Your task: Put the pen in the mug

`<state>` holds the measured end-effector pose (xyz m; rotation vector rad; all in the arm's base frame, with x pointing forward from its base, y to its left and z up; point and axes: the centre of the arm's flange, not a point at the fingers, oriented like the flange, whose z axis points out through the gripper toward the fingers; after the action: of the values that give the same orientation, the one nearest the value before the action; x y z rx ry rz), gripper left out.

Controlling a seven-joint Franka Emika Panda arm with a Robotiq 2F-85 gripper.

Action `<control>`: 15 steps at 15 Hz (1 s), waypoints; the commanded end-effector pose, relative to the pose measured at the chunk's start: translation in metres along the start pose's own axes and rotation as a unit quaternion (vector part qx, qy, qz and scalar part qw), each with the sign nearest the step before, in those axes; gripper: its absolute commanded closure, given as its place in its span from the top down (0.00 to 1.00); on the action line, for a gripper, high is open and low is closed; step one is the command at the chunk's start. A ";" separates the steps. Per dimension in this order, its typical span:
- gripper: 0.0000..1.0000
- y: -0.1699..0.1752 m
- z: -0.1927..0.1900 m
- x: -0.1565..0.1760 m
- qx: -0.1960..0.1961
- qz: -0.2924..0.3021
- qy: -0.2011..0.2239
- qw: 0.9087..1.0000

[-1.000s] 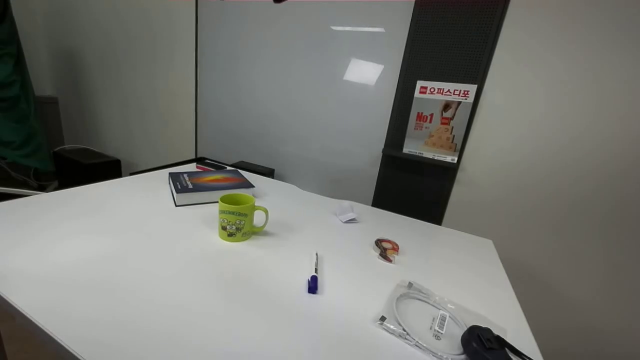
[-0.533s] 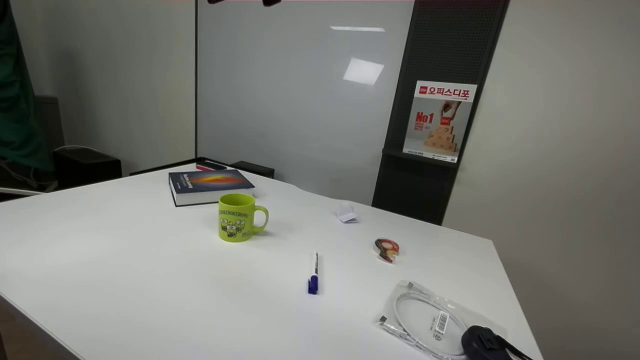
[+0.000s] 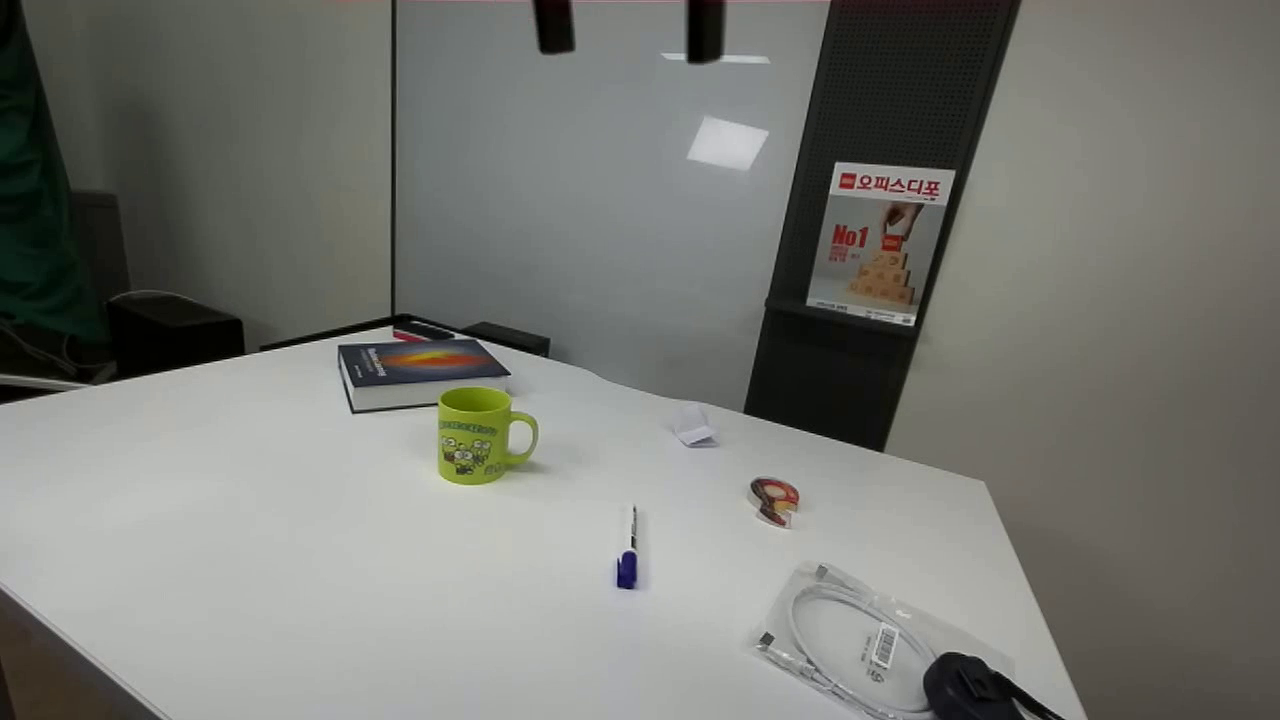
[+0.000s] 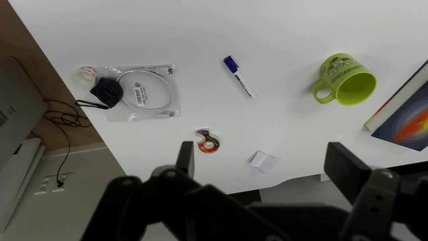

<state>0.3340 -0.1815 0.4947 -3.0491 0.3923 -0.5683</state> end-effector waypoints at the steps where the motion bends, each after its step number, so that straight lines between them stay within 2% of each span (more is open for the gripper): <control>1: 1.00 0.066 0.030 0.062 0.006 -0.007 -0.056 0.998; 3: 1.00 0.076 0.050 0.076 0.004 -0.008 -0.078 0.997; 4: 1.00 0.065 0.035 0.032 0.004 -0.005 -0.048 0.999; 9: 1.00 0.067 0.063 0.058 -0.003 -0.013 -0.085 0.996; 11: 1.00 0.062 0.075 0.073 0.000 -0.033 -0.121 0.992; 15: 1.00 0.050 0.118 0.109 0.002 -0.092 -0.197 0.976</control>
<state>0.4107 -0.2487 0.4315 -3.0888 0.2010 -0.1223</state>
